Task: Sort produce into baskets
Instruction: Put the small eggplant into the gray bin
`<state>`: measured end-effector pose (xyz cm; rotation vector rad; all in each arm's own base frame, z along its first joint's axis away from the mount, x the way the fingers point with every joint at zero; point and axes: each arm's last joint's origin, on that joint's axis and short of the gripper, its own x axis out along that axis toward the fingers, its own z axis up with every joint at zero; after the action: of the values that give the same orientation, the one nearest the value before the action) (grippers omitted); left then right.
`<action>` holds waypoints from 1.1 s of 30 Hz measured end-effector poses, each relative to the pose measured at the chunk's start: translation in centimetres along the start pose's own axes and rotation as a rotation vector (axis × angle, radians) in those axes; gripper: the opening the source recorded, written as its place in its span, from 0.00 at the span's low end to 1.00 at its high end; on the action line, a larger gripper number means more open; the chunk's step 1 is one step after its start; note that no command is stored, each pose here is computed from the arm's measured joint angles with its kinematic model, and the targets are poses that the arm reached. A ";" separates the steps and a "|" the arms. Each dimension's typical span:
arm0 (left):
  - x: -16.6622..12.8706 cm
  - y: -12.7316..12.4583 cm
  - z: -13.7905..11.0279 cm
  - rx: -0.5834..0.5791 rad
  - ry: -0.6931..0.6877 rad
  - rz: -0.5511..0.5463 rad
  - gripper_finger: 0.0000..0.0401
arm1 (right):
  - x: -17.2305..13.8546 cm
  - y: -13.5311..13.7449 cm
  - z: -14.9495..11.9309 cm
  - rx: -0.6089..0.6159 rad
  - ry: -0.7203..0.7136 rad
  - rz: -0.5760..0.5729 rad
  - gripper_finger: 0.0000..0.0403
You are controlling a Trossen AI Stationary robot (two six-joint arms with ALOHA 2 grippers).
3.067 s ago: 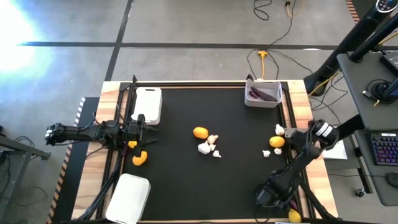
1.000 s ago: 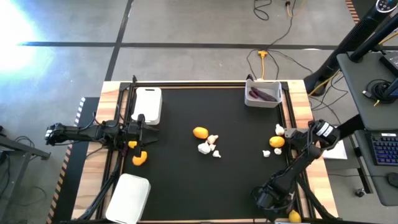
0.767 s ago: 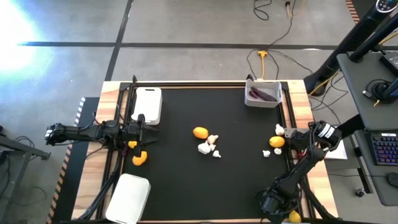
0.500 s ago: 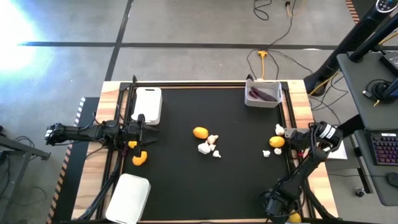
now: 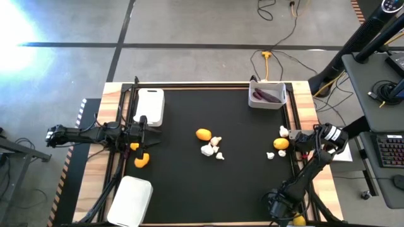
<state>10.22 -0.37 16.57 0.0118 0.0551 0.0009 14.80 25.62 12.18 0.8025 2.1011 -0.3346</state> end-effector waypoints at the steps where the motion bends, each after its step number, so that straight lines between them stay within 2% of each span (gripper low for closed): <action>1: 0.0 0.0 0.0 0.000 0.000 0.001 0.47 | 0.0 0.0 0.0 0.001 0.001 -0.003 0.35; 6: 0.0 0.0 0.0 0.000 0.000 0.000 0.47 | -1.4 -0.1 0.6 -0.002 0.003 -0.004 0.20; 9: 0.0 0.0 0.0 0.000 0.000 0.000 0.47 | -4.4 0.1 1.5 -0.052 -0.021 0.030 0.15; 11: 0.0 0.0 0.0 0.000 0.000 0.001 0.47 | -7.0 -0.2 2.1 -0.085 -0.100 0.026 0.15; 14: 0.0 0.0 0.0 0.000 0.000 0.000 0.47 | -12.0 -0.8 3.2 -0.163 -0.340 0.001 0.16; 16: 0.0 0.0 0.0 0.000 0.000 0.000 0.47 | -15.5 -1.7 3.9 -0.205 -0.599 -0.065 0.17; 18: 0.0 0.0 0.0 0.000 0.000 0.000 0.47 | -18.8 -3.0 4.7 -0.188 -0.870 -0.157 0.18; 21: 0.0 0.0 0.0 0.000 0.000 0.000 0.47 | -23.4 -6.0 6.1 -0.066 -1.138 -0.239 0.18; 25: 0.0 0.0 0.0 0.000 0.000 0.000 0.47 | -27.8 -11.9 8.3 0.206 -1.295 -0.337 0.16; 29: 0.0 0.0 0.0 0.000 0.000 0.000 0.47 | -29.7 -18.1 10.7 0.458 -1.274 -0.391 0.16; 33: 0.0 0.0 0.0 0.000 0.000 0.000 0.47 | -28.9 -23.4 13.1 0.608 -1.133 -0.373 0.17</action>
<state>10.22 -0.37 16.56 0.0120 0.0553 0.0013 20.48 -10.93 25.97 0.3504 1.0291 -1.3181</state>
